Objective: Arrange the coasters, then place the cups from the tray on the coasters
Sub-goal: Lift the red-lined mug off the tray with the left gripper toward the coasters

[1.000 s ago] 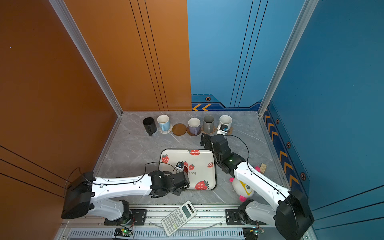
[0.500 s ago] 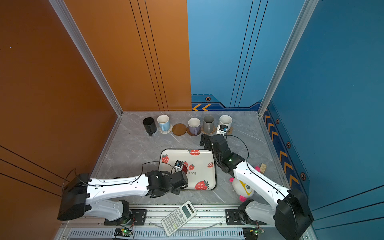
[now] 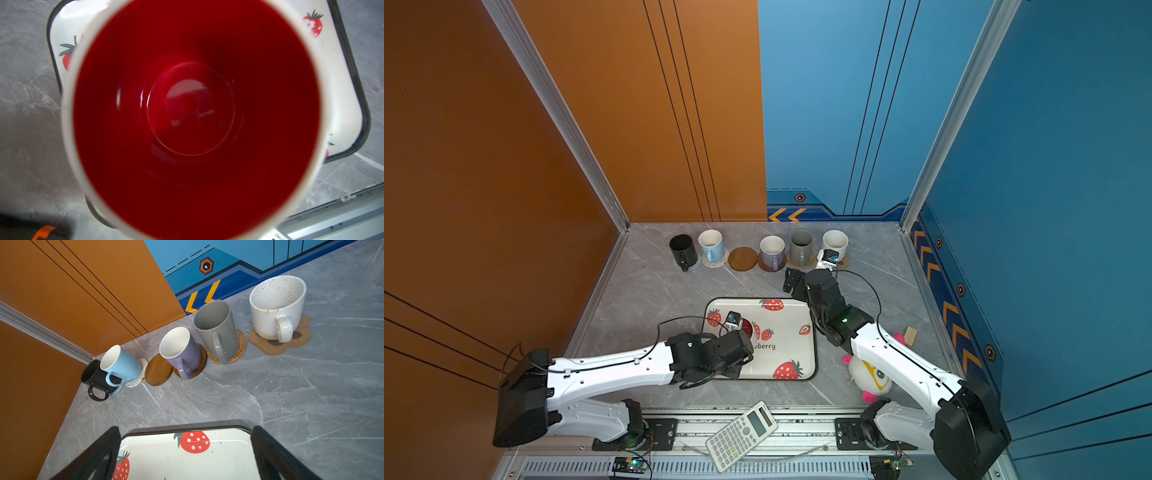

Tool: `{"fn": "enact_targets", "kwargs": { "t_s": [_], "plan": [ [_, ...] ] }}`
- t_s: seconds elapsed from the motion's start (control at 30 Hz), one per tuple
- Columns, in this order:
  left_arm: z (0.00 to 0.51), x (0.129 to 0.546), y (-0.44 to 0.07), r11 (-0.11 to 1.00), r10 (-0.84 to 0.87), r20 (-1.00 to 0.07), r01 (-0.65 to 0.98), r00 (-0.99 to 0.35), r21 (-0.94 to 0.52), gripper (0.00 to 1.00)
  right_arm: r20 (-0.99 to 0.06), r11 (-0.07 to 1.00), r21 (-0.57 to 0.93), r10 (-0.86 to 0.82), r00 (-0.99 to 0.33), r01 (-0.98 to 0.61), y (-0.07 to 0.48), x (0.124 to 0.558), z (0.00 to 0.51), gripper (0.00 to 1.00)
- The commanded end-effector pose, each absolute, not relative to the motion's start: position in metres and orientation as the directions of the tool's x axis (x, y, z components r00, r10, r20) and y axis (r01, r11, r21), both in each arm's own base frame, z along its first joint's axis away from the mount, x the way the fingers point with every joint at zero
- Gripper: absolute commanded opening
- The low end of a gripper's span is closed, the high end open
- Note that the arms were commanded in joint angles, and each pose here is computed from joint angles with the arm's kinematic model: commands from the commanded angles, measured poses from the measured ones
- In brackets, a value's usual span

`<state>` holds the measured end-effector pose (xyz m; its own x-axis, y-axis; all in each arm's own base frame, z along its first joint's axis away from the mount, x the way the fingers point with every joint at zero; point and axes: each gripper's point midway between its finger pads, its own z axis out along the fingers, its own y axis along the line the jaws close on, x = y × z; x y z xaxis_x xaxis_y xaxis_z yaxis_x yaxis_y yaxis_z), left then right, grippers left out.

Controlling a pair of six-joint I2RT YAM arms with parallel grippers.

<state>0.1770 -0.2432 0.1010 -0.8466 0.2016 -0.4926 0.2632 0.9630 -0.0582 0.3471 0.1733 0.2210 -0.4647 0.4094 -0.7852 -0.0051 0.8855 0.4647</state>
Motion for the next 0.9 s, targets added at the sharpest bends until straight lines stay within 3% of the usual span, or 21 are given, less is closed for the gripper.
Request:
{"fn": "enact_targets", "kwargs": {
  "t_s": [0.0, 0.87],
  "plan": [
    [0.127, 0.195, -0.244, 0.966, 0.164, -0.562, 0.248, -0.811, -0.076, 0.00, -0.776, 0.884, 0.467, 0.411, -0.479, 0.002, 0.175, 0.349, 0.216, 0.96],
    [0.152, 0.260, -0.241, 0.974, 0.132, -0.576, 0.212, -0.806, -0.074, 0.00, -0.775, 0.886, 0.464, 0.410, -0.481, 0.007, 0.170, 0.350, 0.214, 0.97]
  ]
}}
